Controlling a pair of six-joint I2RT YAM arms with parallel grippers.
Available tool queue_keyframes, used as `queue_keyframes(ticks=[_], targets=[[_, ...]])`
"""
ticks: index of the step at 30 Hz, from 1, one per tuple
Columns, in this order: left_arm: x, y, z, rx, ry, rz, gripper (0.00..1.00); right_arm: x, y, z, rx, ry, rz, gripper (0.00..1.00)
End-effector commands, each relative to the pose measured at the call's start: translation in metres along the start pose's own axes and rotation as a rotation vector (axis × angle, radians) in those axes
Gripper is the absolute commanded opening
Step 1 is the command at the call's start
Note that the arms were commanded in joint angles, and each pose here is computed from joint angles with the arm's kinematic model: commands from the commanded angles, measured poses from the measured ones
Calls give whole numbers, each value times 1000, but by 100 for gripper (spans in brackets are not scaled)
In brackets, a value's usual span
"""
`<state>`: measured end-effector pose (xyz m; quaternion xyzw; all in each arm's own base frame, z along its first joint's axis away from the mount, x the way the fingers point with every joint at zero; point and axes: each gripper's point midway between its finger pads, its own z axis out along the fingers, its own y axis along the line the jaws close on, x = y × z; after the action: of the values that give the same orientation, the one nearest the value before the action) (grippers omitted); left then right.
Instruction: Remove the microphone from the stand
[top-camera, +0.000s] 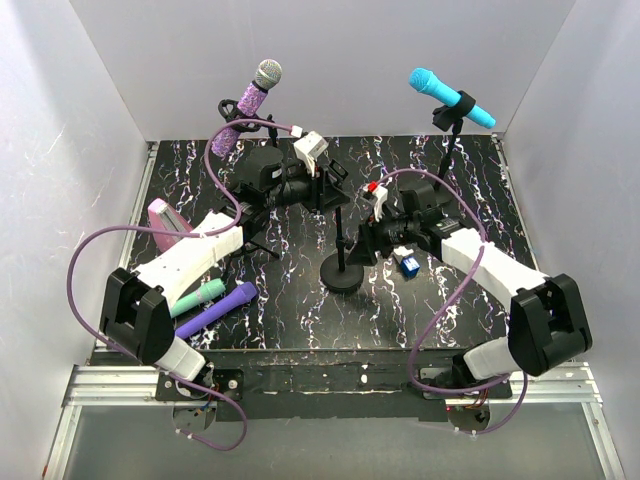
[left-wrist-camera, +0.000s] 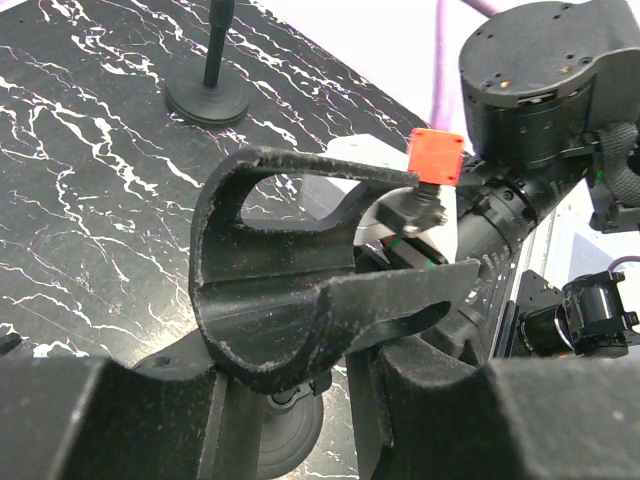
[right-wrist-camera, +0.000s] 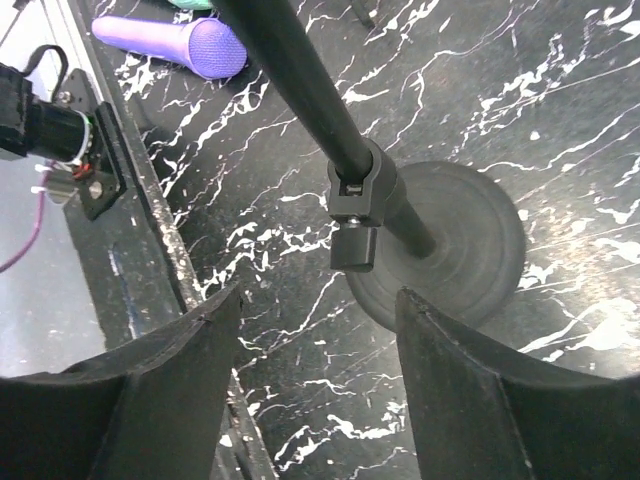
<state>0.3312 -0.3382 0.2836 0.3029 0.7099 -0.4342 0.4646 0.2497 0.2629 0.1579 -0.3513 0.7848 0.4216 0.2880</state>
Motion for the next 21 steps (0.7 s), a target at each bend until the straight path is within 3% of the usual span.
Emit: queue_keyframes(ticks=[1, 8, 11, 14, 15, 18, 21], targets=[[12, -7, -9, 0, 38, -40, 0, -35, 11, 1, -56, -75, 51, 67], [12, -7, -11, -5, 39, -38, 0, -46, -6, 9, -20, -90, 58, 49], [13, -6, -11, -7, 43, -38, 0, -42, -10, 11, -17, -82, 36, 36], [12, -5, -11, -11, 41, -41, 0, -39, -13, 9, -2, -76, -36, 6], [12, -4, -11, -16, 41, -46, 0, -39, -15, 7, 11, -77, -83, 1], [10, 0, -11, -35, 37, -78, 0, -37, -24, 1, 92, -76, -291, 1], [11, 0, -10, -36, 42, -104, 0, -43, -31, -3, 206, -106, -635, 1]])
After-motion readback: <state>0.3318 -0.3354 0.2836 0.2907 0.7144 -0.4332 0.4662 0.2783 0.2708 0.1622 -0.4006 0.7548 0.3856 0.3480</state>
